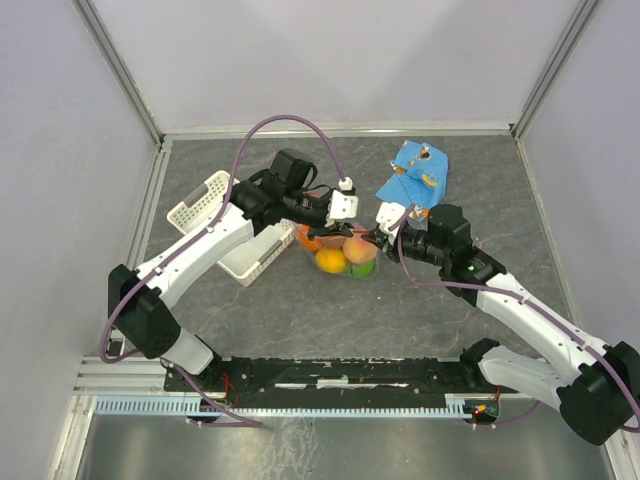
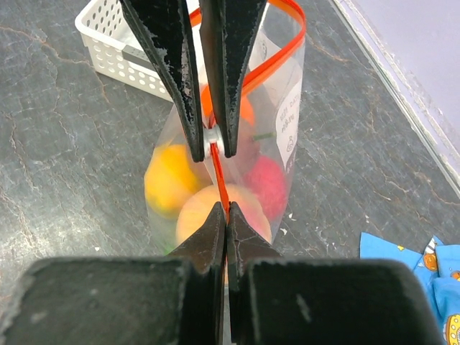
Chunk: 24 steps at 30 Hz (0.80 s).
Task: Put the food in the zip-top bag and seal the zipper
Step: Zip the zipper food storage bag at the center of the board.
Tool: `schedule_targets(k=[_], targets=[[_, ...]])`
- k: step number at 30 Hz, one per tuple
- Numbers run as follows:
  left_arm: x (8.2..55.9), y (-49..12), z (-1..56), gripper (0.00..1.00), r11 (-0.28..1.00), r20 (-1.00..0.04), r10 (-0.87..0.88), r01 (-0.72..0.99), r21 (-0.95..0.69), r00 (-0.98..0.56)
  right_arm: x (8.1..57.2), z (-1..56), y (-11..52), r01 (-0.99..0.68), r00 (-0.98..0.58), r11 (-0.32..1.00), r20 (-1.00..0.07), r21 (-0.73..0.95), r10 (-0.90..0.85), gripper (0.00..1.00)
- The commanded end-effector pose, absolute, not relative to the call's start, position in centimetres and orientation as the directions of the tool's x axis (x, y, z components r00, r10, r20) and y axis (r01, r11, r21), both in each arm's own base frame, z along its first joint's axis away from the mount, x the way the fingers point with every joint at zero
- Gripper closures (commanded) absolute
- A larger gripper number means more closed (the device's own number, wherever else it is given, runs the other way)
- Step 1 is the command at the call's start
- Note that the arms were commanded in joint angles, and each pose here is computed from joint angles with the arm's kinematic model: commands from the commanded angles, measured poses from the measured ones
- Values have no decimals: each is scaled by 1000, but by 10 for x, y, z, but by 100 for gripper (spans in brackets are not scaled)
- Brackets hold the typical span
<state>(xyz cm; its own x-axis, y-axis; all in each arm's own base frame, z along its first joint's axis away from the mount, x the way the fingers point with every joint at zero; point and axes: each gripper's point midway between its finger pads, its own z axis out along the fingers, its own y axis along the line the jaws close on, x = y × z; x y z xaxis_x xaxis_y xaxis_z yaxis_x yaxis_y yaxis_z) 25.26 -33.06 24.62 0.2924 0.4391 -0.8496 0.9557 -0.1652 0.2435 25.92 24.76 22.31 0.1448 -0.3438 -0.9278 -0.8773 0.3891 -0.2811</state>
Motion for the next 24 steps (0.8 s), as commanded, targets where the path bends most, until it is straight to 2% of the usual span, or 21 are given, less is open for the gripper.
schedule_targets(k=[1,6,10,12,13,15,18,20,24], targets=[[268,-312,264,97,-100,-805,487,938,333,338,272,256,235,-815,202,475,-931,-332,-304,98],[277,-298,268,97,-50,-792,514,933,355,329,275,256,224,-797,189,501,-928,-336,-320,98],[271,-301,278,97,-68,-803,481,928,366,352,266,259,234,-842,202,427,-926,-330,-318,97],[265,-306,285,97,-93,-817,446,926,365,367,263,262,242,-867,200,391,-934,-309,-295,88],[263,-307,286,97,-102,-823,433,927,360,367,263,264,245,-875,201,379,-938,-302,-283,78],[260,-311,289,97,-114,-832,413,928,354,369,264,268,251,-883,207,363,-942,-297,-265,66],[258,-315,290,97,-127,-841,396,929,348,369,267,273,257,-886,227,348,-942,-305,-249,55],[257,-317,290,97,-134,-844,387,928,346,371,269,275,262,-894,233,328,-943,-304,-238,52],[256,-320,291,97,-135,-849,379,929,344,369,273,279,270,-905,233,305,-946,-295,-223,53]])
